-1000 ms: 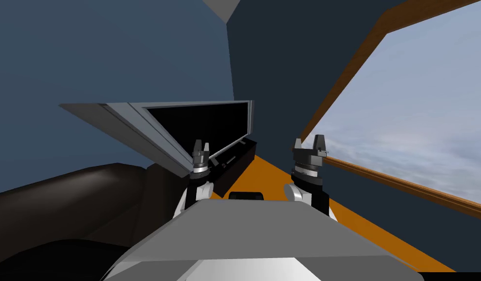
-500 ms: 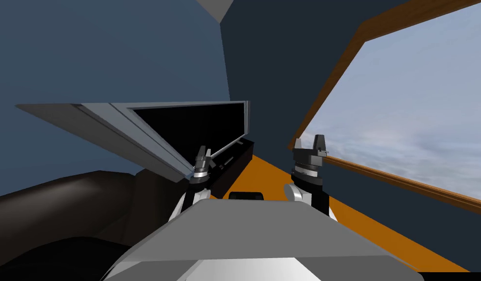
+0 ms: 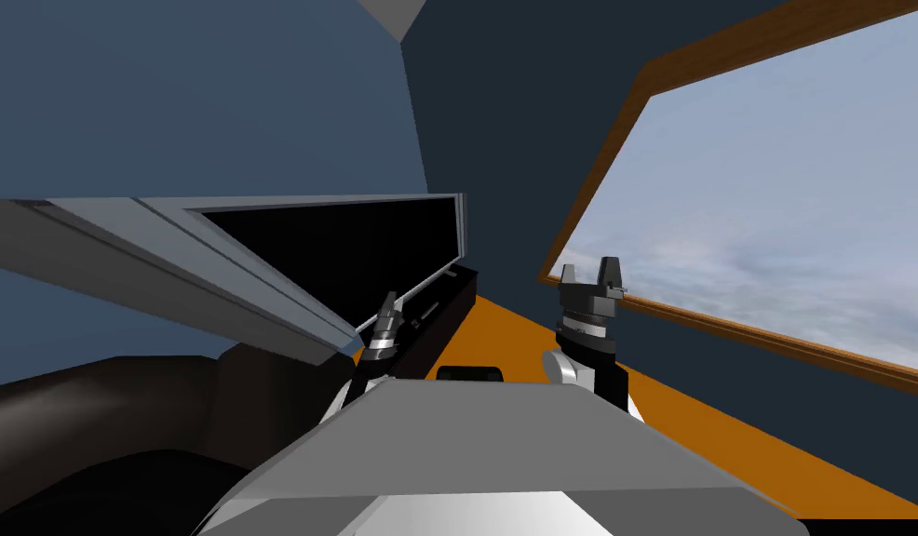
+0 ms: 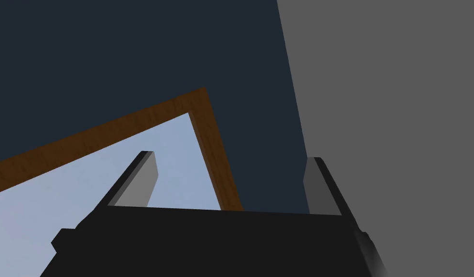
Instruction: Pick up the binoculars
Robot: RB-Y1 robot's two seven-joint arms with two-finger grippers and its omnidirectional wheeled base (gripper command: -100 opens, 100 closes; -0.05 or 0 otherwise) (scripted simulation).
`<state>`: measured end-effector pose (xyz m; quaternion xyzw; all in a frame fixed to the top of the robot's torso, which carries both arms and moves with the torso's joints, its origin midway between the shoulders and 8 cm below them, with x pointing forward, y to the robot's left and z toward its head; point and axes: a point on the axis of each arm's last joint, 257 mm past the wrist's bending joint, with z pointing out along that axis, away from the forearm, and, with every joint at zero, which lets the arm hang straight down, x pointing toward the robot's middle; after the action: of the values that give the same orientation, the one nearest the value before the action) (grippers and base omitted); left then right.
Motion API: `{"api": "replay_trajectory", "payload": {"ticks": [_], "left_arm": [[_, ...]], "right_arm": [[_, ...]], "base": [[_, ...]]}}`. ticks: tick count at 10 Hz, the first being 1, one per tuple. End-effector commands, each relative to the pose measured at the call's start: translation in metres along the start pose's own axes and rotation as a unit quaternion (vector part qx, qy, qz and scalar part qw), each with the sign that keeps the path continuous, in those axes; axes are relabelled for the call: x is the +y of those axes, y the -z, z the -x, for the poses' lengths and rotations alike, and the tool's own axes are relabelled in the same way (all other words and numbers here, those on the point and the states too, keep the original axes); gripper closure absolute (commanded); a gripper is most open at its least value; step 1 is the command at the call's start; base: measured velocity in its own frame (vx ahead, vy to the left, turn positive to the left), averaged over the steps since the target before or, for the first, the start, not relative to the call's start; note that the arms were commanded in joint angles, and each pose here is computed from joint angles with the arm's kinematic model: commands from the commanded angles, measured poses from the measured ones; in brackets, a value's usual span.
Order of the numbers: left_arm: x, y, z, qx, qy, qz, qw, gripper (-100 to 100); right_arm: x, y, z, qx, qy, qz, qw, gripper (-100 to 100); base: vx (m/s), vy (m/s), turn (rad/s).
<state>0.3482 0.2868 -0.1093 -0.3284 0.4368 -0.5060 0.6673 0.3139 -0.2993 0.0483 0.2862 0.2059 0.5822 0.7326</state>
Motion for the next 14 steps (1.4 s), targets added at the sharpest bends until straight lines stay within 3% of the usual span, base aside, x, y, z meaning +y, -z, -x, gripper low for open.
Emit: {"api": "replay_trajectory", "payload": {"ticks": [1, 3, 4, 7, 9, 11, 12, 14], "left_arm": [[0.033, 0.022, 0.003, 0.006, 0.001, 0.050, 0.9987, -100], [0.075, 0.055, 0.008, 0.012, 0.001, 0.117, 0.9931, -100], [0.075, 0.055, 0.008, 0.012, 0.001, 0.117, 0.9931, -100], [0.135, 0.116, 0.017, 0.015, -0.001, 0.223, 0.9748, -100], [0.138, 0.118, 0.017, 0.015, -0.001, 0.226, 0.9739, -100], [0.176, 0.170, 0.025, 0.015, -0.002, 0.303, 0.9530, -100], [0.176, 0.170, 0.025, 0.015, -0.002, 0.303, 0.9529, -100], [0.209, 0.229, 0.034, 0.013, -0.005, 0.380, 0.9248, -100]], "right_arm": [[0.000, 0.000, 0.000, 0.000, 0.000, 0.000, 1.0000, 0], [0.000, 0.000, 0.000, 0.000, 0.000, 0.000, 1.0000, 0], [0.000, 0.000, 0.000, 0.000, 0.000, 0.000, 1.0000, 0], [0.000, 0.000, 0.000, 0.000, 0.000, 0.000, 1.0000, 0], [0.000, 0.000, 0.000, 0.000, 0.000, 0.000, 1.0000, 0], [0.000, 0.000, 0.000, 0.000, 0.000, 0.000, 1.0000, 0], [0.000, 0.000, 0.000, 0.000, 0.000, 0.000, 1.0000, 0], [0.000, 0.000, 0.000, 0.000, 0.000, 0.000, 1.0000, 0]], "base": [[0.049, -0.017, -0.202], [0.054, -0.023, -0.265], [0.041, -0.001, -0.070], [0.059, -0.008, -0.235], [0.052, -0.005, -0.043], [0.062, -0.016, -0.268], [0.068, 0.003, -0.109], [0.090, -0.003, -0.279]]}}
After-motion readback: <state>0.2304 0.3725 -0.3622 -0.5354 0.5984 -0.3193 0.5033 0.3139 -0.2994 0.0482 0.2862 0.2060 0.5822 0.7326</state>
